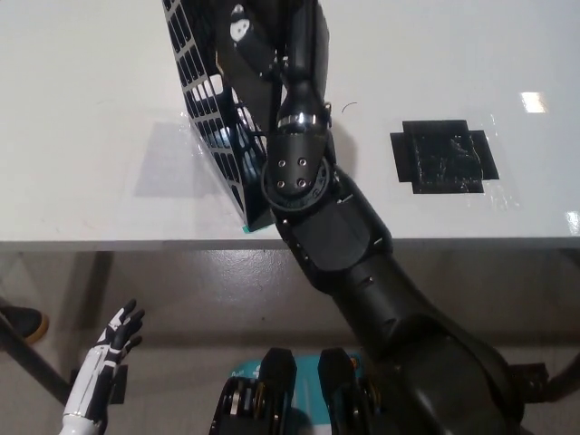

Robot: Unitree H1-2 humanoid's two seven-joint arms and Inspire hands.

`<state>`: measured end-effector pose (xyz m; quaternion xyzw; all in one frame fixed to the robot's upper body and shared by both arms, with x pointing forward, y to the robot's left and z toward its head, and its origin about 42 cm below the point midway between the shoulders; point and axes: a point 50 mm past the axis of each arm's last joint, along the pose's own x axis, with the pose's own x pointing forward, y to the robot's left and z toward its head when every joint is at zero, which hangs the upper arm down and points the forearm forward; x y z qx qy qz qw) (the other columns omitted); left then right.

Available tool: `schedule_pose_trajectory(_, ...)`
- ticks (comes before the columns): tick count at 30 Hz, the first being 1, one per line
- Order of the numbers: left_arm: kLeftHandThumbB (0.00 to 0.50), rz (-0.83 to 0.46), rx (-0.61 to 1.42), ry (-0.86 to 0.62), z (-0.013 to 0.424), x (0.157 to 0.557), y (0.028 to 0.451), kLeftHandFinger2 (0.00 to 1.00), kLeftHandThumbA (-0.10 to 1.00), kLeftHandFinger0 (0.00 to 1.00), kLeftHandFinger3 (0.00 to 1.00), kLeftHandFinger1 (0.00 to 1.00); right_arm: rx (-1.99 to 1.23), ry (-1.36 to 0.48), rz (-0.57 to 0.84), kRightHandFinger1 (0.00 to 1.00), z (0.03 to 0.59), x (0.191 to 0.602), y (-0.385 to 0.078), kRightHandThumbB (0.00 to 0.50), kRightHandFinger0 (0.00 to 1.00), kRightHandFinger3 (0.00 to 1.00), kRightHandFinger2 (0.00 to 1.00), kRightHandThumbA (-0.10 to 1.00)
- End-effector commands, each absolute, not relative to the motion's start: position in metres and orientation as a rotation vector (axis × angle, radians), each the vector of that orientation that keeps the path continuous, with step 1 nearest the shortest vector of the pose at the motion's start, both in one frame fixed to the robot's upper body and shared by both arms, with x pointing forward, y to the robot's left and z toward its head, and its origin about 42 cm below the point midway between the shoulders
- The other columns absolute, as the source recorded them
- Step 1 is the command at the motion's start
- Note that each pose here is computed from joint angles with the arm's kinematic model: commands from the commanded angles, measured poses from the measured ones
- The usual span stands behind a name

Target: A notebook is kept standing on the table on the right hand side and a black shelf is kept on the left hand side and the robot uses its right hand to grab the notebook and places it in the shelf

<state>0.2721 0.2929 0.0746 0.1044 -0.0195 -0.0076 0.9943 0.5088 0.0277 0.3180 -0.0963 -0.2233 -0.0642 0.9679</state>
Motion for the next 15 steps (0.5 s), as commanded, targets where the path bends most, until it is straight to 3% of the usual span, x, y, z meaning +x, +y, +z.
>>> schedule_pose_trajectory(1,0.188,-0.033,0.237,-0.066,0.087,0.279,0.292,1.00,1.00,1.00,1.00,1.00,-0.036,-0.597,-0.099,0.18,0.369,0.504,0.057,0.125,0.00,0.78,0.71,-0.10)
schedule_pose_trajectory(3,0.182,-0.031,0.239,-0.073,0.088,0.280,0.292,1.00,1.00,1.00,1.00,1.00,-0.040,-0.585,-0.100,0.20,0.366,0.505,0.059,0.132,0.00,0.78,0.74,-0.10)
schedule_pose_trajectory(6,0.182,-0.037,0.243,-0.075,0.088,0.280,0.292,1.00,1.00,1.00,1.00,1.00,-0.028,-0.574,-0.091,0.16,0.360,0.506,0.061,0.137,0.00,0.74,0.71,-0.10)
schedule_pose_trajectory(9,0.199,-0.034,0.250,-0.078,0.089,0.281,0.291,1.00,1.00,1.00,1.00,1.00,-0.012,-0.587,-0.104,0.17,0.356,0.505,0.061,0.129,0.00,0.76,0.72,-0.10)
schedule_pose_trajectory(10,0.195,-0.038,0.252,-0.078,0.089,0.281,0.292,1.00,1.00,1.00,1.00,1.00,0.000,-0.584,-0.102,0.37,0.355,0.504,0.062,0.203,0.16,0.90,0.86,0.12)
schedule_pose_trajectory(11,0.194,-0.042,0.256,-0.078,0.090,0.281,0.291,1.00,1.00,1.00,1.00,1.00,-0.014,-0.617,-0.078,0.81,0.355,0.501,0.065,0.349,0.52,1.00,1.00,0.47)
schedule_pose_trajectory(12,0.193,-0.044,0.258,-0.079,0.091,0.282,0.291,1.00,1.00,1.00,1.00,1.00,-0.028,-0.633,-0.039,1.00,0.355,0.500,0.066,0.373,0.77,1.00,1.00,0.60)
schedule_pose_trajectory(13,0.193,-0.044,0.258,-0.079,0.091,0.282,0.291,1.00,1.00,1.00,1.00,1.00,-0.028,-0.635,-0.035,1.00,0.355,0.500,0.066,0.442,1.00,1.00,1.00,0.69)
schedule_pose_trajectory(14,0.204,-0.041,0.266,-0.076,0.091,0.282,0.292,1.00,1.00,1.00,1.00,1.00,-0.087,-0.631,0.043,1.00,0.353,0.500,0.069,0.476,1.00,1.00,1.00,0.93)
schedule_pose_trajectory(15,0.213,-0.037,0.261,-0.072,0.091,0.283,0.293,1.00,1.00,1.00,1.00,1.00,-0.101,-0.644,0.053,1.00,0.355,0.500,0.070,0.480,1.00,1.00,1.00,0.98)
